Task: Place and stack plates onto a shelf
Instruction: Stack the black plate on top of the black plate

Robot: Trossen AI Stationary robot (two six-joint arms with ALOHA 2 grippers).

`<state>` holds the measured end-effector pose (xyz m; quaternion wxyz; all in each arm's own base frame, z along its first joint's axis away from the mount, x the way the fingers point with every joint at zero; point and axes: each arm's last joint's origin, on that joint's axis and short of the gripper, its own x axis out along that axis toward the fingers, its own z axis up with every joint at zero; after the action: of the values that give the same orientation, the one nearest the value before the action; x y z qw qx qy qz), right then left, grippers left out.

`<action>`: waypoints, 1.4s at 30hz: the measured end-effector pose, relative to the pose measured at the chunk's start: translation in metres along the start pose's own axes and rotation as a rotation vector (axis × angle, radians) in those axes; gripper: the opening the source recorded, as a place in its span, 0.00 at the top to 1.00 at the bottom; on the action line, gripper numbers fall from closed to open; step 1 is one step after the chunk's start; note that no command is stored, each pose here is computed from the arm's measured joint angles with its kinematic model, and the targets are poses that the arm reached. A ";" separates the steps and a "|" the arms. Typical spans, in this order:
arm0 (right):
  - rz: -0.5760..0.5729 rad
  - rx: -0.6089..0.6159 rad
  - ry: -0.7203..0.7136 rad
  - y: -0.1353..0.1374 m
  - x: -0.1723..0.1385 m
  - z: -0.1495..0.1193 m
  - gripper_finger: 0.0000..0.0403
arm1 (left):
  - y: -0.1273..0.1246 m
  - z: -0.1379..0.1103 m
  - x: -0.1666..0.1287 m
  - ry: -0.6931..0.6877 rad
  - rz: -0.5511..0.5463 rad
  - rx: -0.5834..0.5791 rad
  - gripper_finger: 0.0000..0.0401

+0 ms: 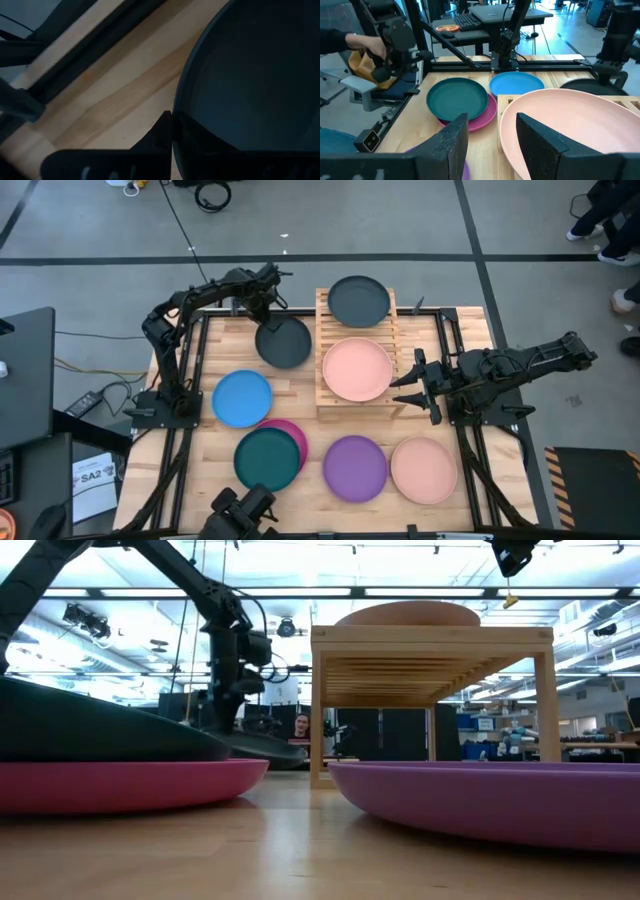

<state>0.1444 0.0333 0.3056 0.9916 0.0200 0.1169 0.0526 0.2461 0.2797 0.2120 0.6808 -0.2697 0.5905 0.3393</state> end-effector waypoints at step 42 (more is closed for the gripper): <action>0.000 -0.003 0.000 0.000 0.000 0.000 0.57 | -0.033 0.032 -0.195 -0.421 -0.384 0.124 0.97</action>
<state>0.1445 0.0333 0.3056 0.9916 0.0183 0.1168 0.0528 0.2774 0.2553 0.4081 0.8553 -0.2580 0.3940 0.2162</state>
